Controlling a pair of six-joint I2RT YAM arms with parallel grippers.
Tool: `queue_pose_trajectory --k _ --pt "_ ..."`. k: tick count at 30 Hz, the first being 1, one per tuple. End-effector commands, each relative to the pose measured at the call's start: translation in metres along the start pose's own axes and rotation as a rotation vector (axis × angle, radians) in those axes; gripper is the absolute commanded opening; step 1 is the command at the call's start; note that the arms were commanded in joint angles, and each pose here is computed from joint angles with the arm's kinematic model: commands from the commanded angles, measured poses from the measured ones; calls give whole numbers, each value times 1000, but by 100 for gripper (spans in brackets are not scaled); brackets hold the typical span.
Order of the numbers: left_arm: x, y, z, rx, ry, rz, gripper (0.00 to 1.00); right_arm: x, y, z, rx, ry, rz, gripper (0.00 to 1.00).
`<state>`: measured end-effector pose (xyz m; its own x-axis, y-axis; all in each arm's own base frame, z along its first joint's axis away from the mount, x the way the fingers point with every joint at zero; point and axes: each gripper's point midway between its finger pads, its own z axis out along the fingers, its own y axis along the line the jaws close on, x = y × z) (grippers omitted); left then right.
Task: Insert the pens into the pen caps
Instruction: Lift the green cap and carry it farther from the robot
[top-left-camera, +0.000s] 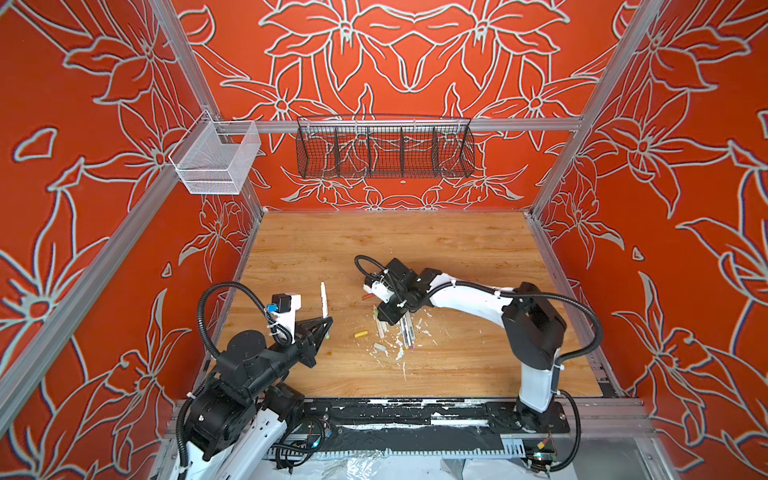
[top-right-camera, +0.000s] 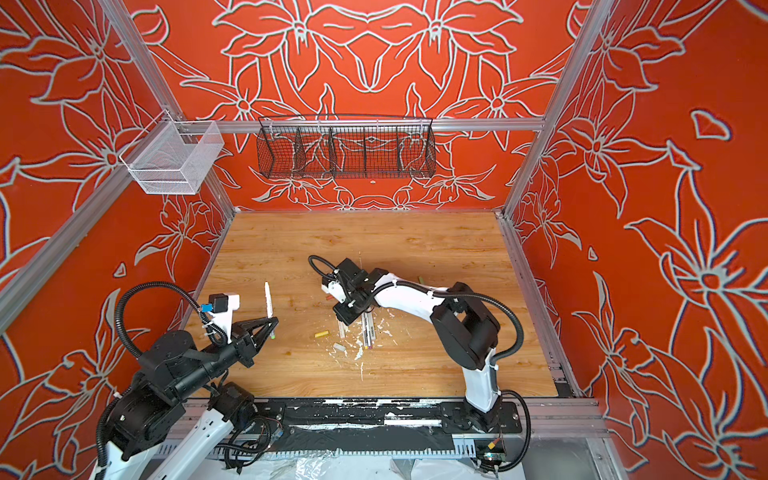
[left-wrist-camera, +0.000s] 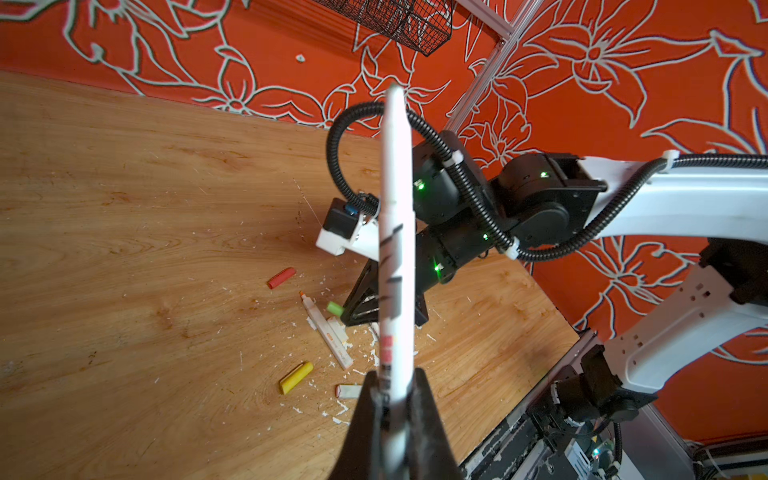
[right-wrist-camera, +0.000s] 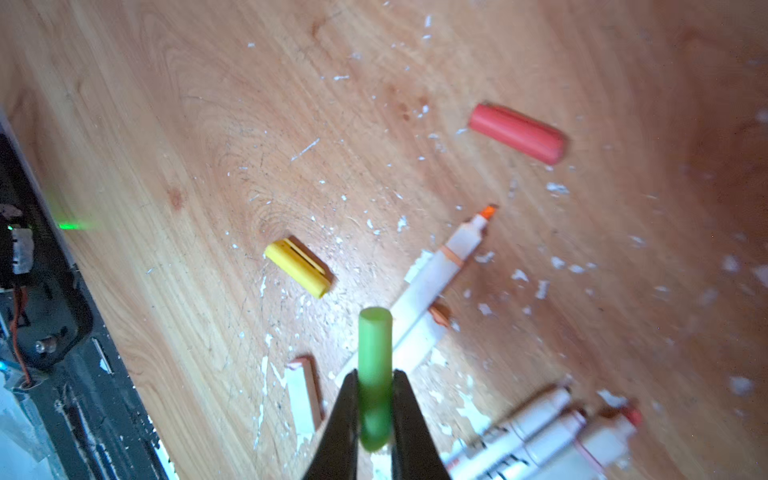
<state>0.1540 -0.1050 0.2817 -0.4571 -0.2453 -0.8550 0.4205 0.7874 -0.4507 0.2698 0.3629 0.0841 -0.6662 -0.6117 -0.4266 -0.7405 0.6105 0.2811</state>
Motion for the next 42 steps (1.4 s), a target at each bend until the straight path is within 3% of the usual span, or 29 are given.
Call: queue_pose_trajectory --k 1,8,13,18,27,42 --pt "-2 -1 0 10 -15 14 0 19 -39 -11 48 39 73 13" --pt "-2 -1 2 10 -5 12 0 65 -133 -19 206 118 285 13" --pt "-1 -1 3 7 -3 12 0 82 -165 -22 245 136 400 14" --pt "-1 0 4 3 2 8 0 94 -176 -17 249 169 461 18" --pt "0 0 5 6 7 7 0 85 -171 -17 205 138 469 48" --pt "-2 -1 3 8 -3 10 0 59 -164 -7 134 160 423 51"
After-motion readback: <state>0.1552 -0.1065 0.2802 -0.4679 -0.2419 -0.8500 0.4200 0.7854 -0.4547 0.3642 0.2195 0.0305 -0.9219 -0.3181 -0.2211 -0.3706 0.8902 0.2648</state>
